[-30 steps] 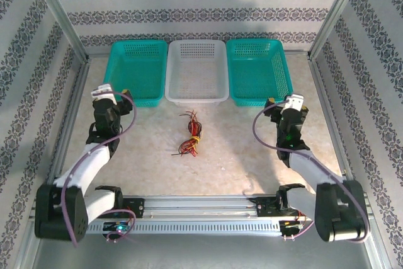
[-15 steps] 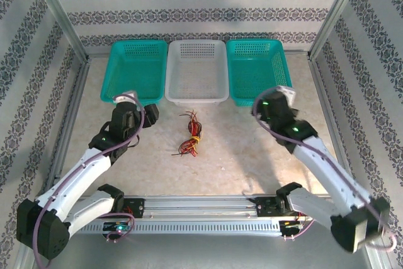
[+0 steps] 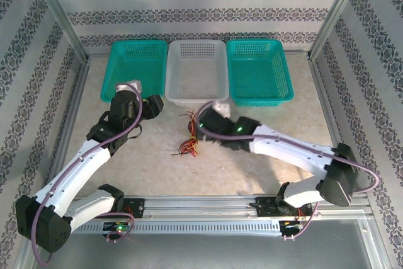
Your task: Untangle the cables
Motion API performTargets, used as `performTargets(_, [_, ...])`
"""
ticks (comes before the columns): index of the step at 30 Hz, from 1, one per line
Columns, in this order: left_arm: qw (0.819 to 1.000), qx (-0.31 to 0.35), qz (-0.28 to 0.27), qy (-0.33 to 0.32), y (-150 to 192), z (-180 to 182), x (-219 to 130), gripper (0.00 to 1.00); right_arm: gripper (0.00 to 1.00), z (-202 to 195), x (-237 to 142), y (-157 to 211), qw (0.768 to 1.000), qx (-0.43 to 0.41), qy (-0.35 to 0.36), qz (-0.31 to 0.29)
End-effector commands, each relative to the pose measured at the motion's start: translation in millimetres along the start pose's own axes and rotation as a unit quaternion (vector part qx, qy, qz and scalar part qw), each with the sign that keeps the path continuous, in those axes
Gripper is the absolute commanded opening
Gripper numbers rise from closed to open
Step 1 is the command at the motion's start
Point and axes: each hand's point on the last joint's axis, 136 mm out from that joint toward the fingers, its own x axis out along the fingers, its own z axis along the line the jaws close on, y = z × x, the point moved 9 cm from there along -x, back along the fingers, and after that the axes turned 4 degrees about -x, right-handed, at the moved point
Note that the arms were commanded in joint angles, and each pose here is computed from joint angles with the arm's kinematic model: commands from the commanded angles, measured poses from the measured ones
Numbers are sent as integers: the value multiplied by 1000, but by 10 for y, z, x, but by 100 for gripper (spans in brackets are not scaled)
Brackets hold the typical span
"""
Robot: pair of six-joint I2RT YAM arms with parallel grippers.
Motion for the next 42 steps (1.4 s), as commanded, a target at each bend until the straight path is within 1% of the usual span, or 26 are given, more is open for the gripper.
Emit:
performTargets(1, [999,-30,23,12,127,30,37,64,92,139,224,99,996,17,-72,46])
performTargets(2, [999,-34,26,10,144,41,50,64,87,162,292,92,995,21,-82,60])
performTargets(3, [999,-38,31,10,160,44,60,64,85,186,364,71,993,23,-86,73])
performTargets(7, [997,-48,50,15,200,44,64,64,87,329,554,13,992,20,-91,85])
performTargets(9, [997,-52,56,15,229,58,68,64,89,356,652,17,992,32,-82,87])
performTargets(11, [997,-52,57,11,246,80,58,62,91,345,733,42,993,38,-71,88])
performTargets(13, [997,-51,53,8,258,99,56,61,90,332,809,68,994,36,-68,83])
performTargets(15, [997,-52,54,11,268,100,76,61,87,296,914,92,993,37,-61,93])
performTargets(19, [997,-49,63,14,244,58,131,63,72,274,1081,149,988,49,-78,126])
performTargets(22, [997,-45,65,11,229,46,159,66,67,282,1088,153,987,47,-78,132])
performTargets(23, [997,-42,66,9,227,43,168,67,62,272,1095,159,987,48,-73,136])
performTargets(26, [997,-30,68,6,220,38,196,70,28,221,1148,180,983,56,-75,161])
performTargets(27, [997,-28,68,5,215,37,203,72,20,202,1152,187,982,58,-77,165])
performTargets(28, [997,-25,71,6,216,30,211,73,15,183,1134,180,982,55,-79,164])
performTargets(30, [997,-21,76,10,221,20,219,74,9,170,1057,147,983,39,-89,154])
performTargets(34, [994,-9,96,47,233,-55,199,74,0,139,770,2,986,-41,-110,122])
performTargets(35, [993,-7,101,59,237,-75,180,76,0,112,669,-47,985,-60,-113,111])
performTargets(37, [991,-2,107,86,235,-126,137,85,0,97,461,-123,981,-99,-138,93])
performTargets(40, [983,10,115,144,207,-244,48,99,1,82,121,-224,974,-148,-164,58])
performTargets(42, [977,17,118,178,178,-321,-10,99,1,75,-98,-293,968,-170,-180,34])
